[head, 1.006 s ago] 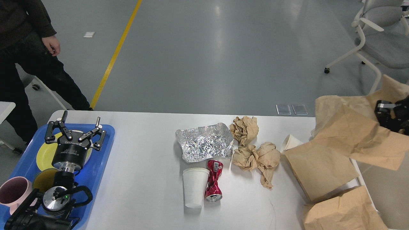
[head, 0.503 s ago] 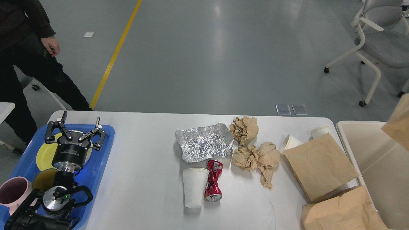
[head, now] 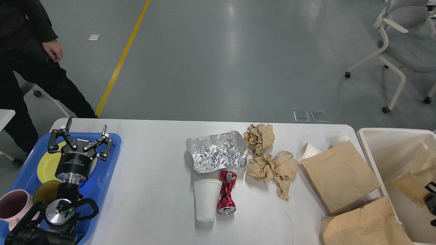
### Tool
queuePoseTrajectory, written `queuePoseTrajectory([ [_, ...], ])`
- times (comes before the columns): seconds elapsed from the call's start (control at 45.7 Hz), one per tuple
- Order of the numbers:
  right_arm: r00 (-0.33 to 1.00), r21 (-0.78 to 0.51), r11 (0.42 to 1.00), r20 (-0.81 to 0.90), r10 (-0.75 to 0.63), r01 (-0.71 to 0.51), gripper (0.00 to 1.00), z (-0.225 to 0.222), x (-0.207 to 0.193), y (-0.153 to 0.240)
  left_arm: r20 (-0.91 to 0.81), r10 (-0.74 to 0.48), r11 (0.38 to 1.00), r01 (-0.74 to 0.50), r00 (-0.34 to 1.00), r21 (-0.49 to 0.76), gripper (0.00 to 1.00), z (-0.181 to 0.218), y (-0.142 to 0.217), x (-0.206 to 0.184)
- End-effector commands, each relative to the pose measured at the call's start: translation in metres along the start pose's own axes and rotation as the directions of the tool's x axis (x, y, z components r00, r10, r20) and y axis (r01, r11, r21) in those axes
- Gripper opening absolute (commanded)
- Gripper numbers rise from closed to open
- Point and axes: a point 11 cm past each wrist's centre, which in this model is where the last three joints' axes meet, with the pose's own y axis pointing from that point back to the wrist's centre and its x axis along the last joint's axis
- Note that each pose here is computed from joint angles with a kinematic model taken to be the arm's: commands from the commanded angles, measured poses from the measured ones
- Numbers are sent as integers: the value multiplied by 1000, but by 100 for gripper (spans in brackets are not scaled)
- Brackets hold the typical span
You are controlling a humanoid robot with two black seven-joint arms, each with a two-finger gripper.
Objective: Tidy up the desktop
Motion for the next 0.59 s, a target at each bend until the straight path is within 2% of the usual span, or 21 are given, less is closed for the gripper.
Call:
queuePoseTrajectory([
  [0.0,1000,24,1000,-15,9,-8,0,-12,-29,2,0,0,1000,0,1000,1,96,0,0,0],
  [0.481,999,-1,1000,-33,-17,17,1,5,-58,-1,0,0,1000,0,1000,1,96,0,0,0],
  [0.503,999,-3,1000,-34,-14,13,12,6,-58,-1,0,0,1000,0,1000,1,96,0,0,0],
  [0.569,999,-4,1000,-29,21,-21,55,7,-52,-1,0,0,1000,0,1000,1,96,0,0,0],
])
